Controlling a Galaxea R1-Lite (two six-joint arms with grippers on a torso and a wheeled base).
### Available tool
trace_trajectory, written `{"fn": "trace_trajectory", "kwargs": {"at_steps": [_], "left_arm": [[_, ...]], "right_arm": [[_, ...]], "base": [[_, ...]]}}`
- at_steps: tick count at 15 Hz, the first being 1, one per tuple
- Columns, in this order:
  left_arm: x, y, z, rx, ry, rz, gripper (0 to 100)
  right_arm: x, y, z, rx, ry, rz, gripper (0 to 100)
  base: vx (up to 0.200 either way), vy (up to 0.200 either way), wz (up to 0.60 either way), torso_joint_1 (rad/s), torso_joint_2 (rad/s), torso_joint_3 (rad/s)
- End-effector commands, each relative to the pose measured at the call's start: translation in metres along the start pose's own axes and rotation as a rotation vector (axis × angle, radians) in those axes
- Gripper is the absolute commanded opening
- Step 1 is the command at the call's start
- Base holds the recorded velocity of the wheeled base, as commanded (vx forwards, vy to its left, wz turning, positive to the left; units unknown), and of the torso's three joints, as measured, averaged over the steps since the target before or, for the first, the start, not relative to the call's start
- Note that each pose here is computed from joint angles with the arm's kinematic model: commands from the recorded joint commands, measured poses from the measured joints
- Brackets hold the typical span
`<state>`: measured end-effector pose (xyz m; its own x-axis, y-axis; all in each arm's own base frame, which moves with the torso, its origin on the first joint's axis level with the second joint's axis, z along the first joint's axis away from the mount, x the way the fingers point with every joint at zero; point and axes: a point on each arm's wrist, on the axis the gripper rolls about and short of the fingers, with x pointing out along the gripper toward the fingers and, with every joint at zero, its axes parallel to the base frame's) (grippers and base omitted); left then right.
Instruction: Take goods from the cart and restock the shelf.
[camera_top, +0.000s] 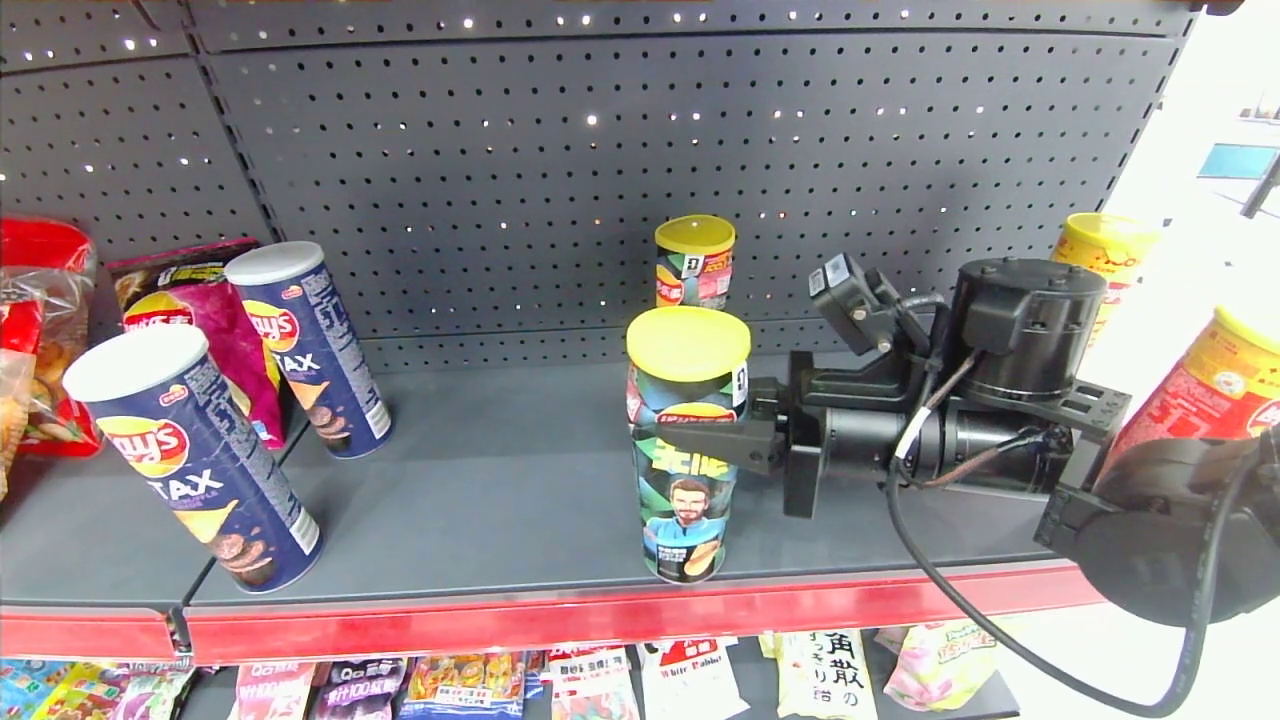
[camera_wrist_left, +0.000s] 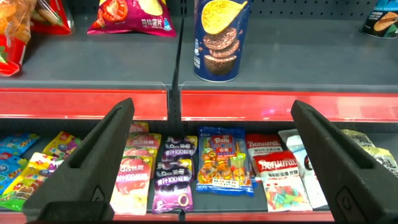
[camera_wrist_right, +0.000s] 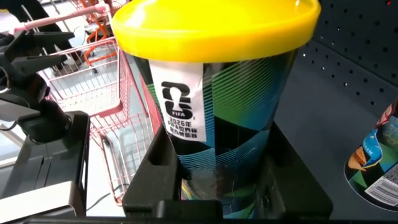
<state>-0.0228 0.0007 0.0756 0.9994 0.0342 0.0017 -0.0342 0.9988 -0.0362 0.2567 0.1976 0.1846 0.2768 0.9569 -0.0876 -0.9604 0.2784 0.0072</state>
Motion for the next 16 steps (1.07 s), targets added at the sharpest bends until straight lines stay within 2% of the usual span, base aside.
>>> {"fn": "trace_trajectory", "kwargs": {"at_steps": [1, 7, 16], "left_arm": [[0.0, 0.0, 0.0, 0.001, 0.0, 0.001, 100], [0.0, 0.0, 0.0, -0.001, 0.0, 0.001, 100], [0.0, 0.0, 0.0, -0.001, 0.0, 0.001, 100]], "right_arm": [[0.0013, -0.0024, -0.0027, 0.002, 0.003, -0.002, 0], [-0.0028, -0.0032, -0.008, 0.012, 0.018, -0.01, 0], [0.0005, -0.0024, -0.0015, -0.007, -0.002, -0.004, 0]], "base": [[0.0, 0.0, 0.0, 0.0, 0.0, 0.0], [0.0, 0.0, 0.0, 0.0, 0.0, 0.0], [0.0, 0.0, 0.0, 0.0, 0.0, 0.0]]}}
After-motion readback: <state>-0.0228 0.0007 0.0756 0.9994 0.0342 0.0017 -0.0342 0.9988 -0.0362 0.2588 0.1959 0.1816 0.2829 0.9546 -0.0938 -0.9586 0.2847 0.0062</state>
